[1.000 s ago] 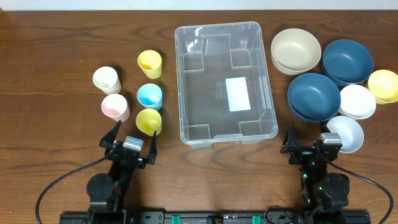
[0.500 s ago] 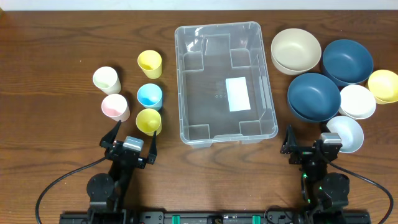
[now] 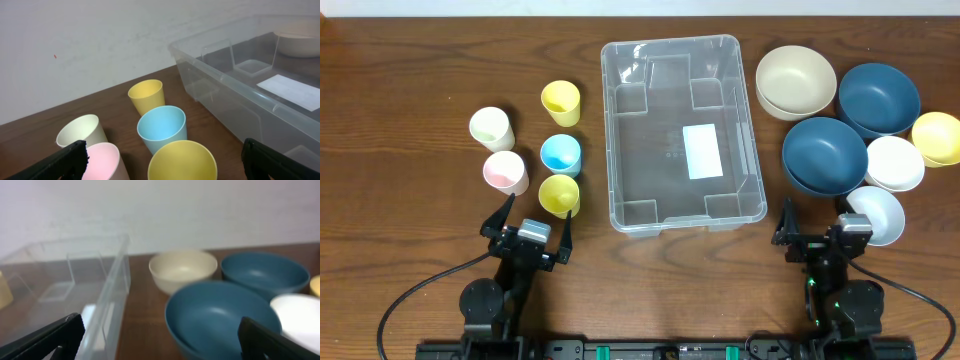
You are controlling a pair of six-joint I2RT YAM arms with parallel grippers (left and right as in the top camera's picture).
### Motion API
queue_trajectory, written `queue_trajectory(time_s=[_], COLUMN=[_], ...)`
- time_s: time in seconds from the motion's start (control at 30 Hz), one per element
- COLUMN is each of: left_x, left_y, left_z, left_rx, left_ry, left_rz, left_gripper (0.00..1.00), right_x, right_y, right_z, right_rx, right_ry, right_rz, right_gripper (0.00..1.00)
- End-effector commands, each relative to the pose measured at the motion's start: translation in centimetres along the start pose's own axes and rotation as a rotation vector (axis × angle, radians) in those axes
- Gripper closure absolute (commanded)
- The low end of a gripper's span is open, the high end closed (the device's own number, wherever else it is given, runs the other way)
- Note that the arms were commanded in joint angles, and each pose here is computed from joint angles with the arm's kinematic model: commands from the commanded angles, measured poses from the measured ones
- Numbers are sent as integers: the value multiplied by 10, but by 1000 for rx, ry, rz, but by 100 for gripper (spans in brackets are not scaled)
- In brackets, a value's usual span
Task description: Pack container
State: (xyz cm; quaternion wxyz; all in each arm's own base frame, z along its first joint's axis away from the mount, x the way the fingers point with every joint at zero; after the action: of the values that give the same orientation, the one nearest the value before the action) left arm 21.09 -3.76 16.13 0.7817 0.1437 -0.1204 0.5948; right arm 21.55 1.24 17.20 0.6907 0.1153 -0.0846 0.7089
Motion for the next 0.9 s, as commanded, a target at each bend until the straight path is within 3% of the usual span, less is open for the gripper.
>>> queue_trajectory(time_s=[0.0,0.27,0.4,0.57,0.73,0.87], left_x=[-6,-6,-6,-6,-6,-6], left_y=[-1,-1,-1,-1,-1,-1], left_z=[-13,-13,-13,-13,-13,-13], left_rx=[39,39,39,39,39,39], left_ry=[5,5,5,5,5,5], left_rz=[-24,-24,-24,-24,-24,-24], left_gripper=[2,2,2,2,2,2], right_x=[5,-3,22,43,45,41], right_y=[0,0,3,12,20,11], right_z=[0,6,27,51,97,140], right_rx=[-3,-38,-119,-203,-275,-177], right_ry=[14,11,-42,32,143,196], right_rz=[34,-28,135,254,182,30], right_gripper=[1,1,1,1,1,1])
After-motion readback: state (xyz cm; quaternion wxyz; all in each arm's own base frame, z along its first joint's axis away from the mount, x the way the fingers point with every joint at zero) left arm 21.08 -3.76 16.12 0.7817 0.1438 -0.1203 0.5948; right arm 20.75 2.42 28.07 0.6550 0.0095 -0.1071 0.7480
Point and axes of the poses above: each gripper's point midway between its finger pads, its own y axis back along the fingers, its own x axis along the line the jaws close on, z = x × y, the point moved 3 cm from there along y, back along the fingers, and after that the axes turned 8 degrees about -y, right-handed, at the moved point
